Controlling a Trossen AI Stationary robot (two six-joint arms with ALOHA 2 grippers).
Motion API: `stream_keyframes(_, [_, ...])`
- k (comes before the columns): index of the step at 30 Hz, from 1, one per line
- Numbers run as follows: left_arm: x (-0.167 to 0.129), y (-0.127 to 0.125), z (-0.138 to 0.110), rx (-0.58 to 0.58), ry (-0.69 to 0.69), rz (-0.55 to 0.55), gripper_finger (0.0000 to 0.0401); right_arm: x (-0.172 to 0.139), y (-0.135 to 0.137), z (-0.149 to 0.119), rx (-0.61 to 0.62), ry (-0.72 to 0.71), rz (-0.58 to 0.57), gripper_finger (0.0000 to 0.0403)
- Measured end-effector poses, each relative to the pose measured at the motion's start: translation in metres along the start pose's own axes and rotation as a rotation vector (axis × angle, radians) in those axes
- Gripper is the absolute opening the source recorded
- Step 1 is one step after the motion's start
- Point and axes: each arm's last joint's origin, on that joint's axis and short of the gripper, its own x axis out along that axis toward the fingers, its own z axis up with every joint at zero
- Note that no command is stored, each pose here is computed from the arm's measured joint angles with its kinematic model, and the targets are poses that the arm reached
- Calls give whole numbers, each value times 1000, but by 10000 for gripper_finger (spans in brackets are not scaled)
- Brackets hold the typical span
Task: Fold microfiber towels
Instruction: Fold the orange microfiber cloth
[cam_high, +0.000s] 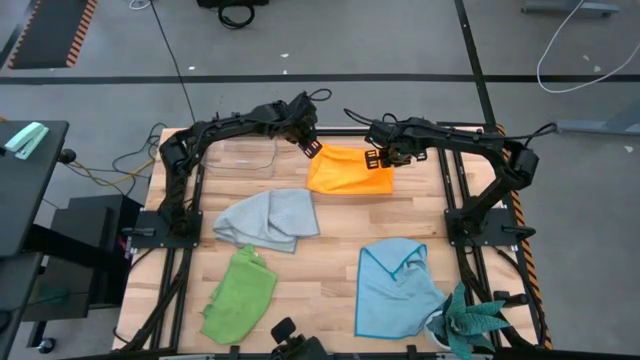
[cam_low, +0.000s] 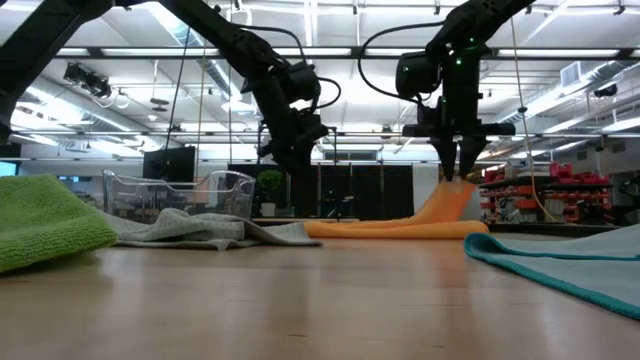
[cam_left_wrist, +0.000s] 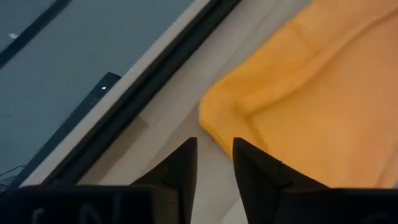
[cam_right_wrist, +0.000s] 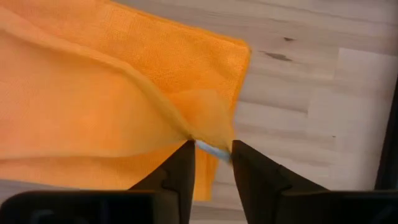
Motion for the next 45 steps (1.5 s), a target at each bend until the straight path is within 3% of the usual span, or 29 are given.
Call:
stream_keyframes(4, [-1,-11,1,13,-14,-75,118,0,0,1,3,-4,5,131])
stream_keyframes(14, [-2,-34,3,88,-66,-110,115,-19,8,6,-6,-58,42,147])
stream_keyframes(19, [-2,-36,3,115,-66,-112,103,-45,36,-21,-132,-44,161,137])
stream_keyframes(23, [-2,-26,3,99,-49,-99,91,-48,45,-43,-204,-63,141,119])
stream_keyframes(29, [-1,-13,-1,89,3,-159,67,-29,48,-69,-216,-44,130,64])
stream_keyframes(34, [0,-11,-3,84,29,-159,49,-2,48,-72,-152,-53,187,11])
stream_keyframes(40, [-1,-15,-4,86,38,-256,32,26,37,-72,-51,-44,183,13])
stream_keyframes(45, [-2,-18,-3,103,26,-269,23,45,25,-78,3,-21,141,4])
